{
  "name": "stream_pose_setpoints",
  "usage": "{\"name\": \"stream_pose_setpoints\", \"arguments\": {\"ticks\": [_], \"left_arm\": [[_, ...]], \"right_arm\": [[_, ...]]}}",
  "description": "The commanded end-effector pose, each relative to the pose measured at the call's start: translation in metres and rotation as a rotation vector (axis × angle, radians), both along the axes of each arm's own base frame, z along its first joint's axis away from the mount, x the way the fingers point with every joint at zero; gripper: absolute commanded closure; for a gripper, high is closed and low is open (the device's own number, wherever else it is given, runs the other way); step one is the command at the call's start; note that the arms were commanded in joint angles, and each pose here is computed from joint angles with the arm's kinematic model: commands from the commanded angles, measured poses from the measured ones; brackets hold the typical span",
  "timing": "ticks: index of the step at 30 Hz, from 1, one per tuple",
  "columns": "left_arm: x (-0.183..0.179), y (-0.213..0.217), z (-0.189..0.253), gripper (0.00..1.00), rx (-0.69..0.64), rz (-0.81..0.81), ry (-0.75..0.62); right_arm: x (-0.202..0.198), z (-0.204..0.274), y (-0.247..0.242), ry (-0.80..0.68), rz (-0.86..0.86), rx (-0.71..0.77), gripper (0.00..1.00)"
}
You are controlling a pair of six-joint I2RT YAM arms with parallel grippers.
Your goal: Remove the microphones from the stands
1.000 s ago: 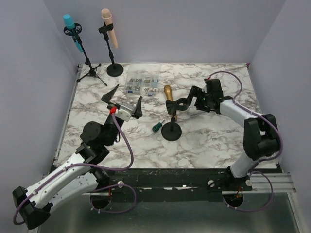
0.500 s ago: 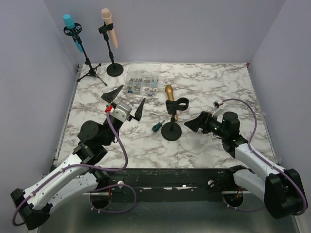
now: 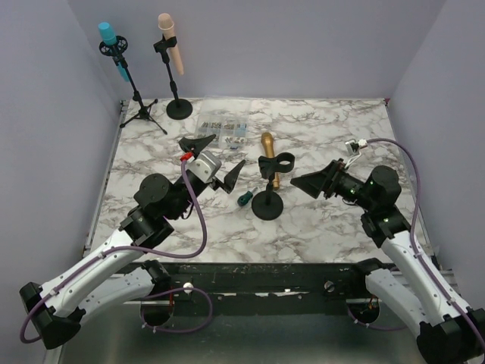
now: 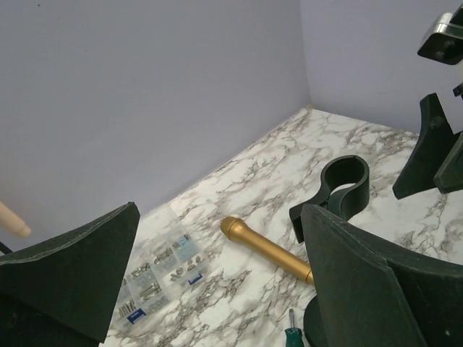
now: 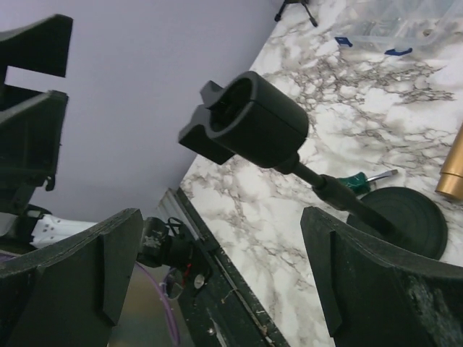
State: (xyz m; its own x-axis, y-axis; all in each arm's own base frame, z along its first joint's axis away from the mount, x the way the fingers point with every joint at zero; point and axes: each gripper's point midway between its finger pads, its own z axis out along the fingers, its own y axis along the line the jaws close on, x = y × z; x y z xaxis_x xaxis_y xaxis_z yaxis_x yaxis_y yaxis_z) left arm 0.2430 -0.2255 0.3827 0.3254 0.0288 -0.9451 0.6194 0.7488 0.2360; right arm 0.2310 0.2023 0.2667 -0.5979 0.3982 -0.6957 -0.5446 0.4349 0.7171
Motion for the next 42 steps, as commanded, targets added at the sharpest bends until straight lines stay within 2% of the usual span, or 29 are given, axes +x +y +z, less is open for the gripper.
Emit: {"name": "stream_pose_setpoints", "arguments": {"ticks": [1, 6, 11, 27, 37, 42], "left_arm": [[-0.010, -0.002, 0.004, 0.02, 0.029, -0.014, -0.039], [-0.008, -0.004, -0.002, 0.02, 0.052, 0.005, -0.052], [-0.008, -0.008, -0.005, 0.02, 0.068, 0.000, -0.049], [-0.002, -0.001, -0.005, 0.02, 0.087, 0.051, -0.075], [-0.001, 0.000, -0.006, 0.02, 0.092, 0.062, -0.081], [0.000, 0.000, -0.007, 0.02, 0.095, 0.065, -0.081]], "right_arm": [[-0.012, 0.008, 0.002, 0.114, 0.014, 0.034, 0.00], [0.011, 0.002, 0.008, 0.245, -0.011, 0.048, 0.00], [0.028, -0.006, 0.017, 0.288, 0.005, 0.029, 0.00], [0.046, 0.007, 0.047, 0.273, 0.053, 0.074, 0.01], [0.060, -0.006, 0.058, 0.300, 0.051, 0.059, 0.26], [0.058, -0.031, 0.057, 0.363, 0.042, 0.029, 0.39]]}}
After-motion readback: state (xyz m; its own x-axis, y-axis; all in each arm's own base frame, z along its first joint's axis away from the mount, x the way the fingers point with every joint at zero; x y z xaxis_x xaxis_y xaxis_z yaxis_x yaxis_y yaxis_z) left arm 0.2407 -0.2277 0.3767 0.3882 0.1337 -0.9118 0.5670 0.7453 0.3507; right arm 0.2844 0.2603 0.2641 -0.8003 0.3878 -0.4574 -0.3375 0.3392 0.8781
